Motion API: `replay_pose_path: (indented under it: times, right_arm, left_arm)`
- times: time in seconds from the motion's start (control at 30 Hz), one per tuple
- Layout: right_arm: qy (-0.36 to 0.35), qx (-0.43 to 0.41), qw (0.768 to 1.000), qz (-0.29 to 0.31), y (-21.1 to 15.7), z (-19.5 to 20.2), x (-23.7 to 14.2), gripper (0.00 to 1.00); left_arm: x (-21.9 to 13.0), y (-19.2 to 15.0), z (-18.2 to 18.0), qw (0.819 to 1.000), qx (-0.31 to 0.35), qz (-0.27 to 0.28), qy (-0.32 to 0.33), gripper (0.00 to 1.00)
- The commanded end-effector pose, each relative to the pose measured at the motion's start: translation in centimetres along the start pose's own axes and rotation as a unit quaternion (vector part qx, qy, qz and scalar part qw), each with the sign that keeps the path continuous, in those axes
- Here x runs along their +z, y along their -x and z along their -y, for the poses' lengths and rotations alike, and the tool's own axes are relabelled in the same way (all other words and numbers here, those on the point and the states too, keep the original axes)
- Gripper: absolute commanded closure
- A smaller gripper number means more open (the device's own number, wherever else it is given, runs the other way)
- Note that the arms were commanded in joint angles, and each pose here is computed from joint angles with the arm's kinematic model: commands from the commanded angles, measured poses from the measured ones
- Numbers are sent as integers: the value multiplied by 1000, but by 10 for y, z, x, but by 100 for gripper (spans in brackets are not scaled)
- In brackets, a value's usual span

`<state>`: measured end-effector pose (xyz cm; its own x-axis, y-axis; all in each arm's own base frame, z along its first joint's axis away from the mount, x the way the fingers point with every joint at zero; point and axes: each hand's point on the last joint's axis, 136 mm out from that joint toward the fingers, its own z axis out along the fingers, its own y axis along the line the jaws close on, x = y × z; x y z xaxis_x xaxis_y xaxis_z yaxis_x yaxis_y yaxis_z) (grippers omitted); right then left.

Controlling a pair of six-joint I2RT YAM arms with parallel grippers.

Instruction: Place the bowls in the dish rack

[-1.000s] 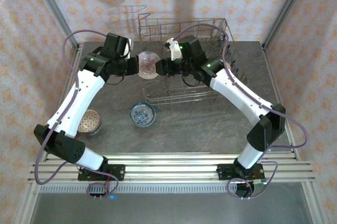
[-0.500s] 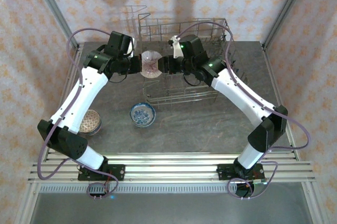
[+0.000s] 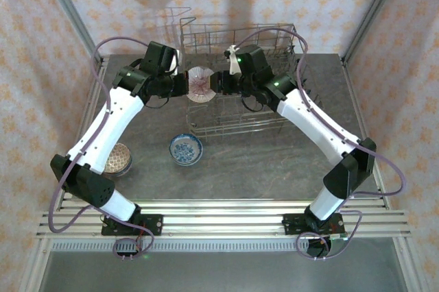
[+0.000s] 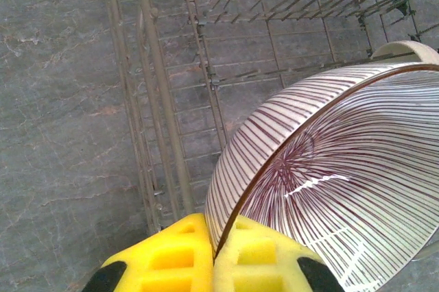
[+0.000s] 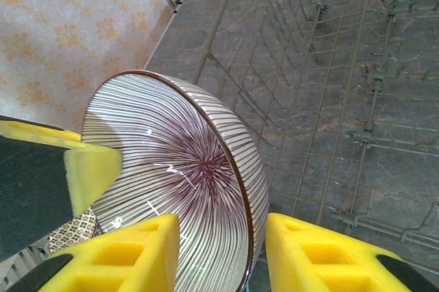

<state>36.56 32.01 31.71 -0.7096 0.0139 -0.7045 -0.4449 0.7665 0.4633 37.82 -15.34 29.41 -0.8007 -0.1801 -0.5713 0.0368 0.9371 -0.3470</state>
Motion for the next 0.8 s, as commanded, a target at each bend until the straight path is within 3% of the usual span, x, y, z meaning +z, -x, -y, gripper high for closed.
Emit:
replay_pose_path:
  times: [0.0, 0.17, 0.53, 0.6, 0.77]
  right_arm:
    - [-16, 15, 1000, -8, -5, 9, 7, 65]
    - [-32, 21, 999, -20, -10, 16, 16, 71]
    - [-84, 28, 996, 0, -5, 35, 12, 95]
    - [-100, 31, 995, 5, -4, 40, 9, 100]
    - [-138, 37, 990, 13, -3, 52, -2, 100]
  left_arm:
    - [-10, 21, 16, 999, -1, 42, -26, 100]
    - [-10, 22, 17, 999, -3, 45, -29, 100]
    - [1, 14, 20, 999, -7, 26, -20, 100]
    - [2, 12, 23, 999, -8, 24, -21, 89]
    - [-5, 9, 23, 999, -19, 33, -19, 57]
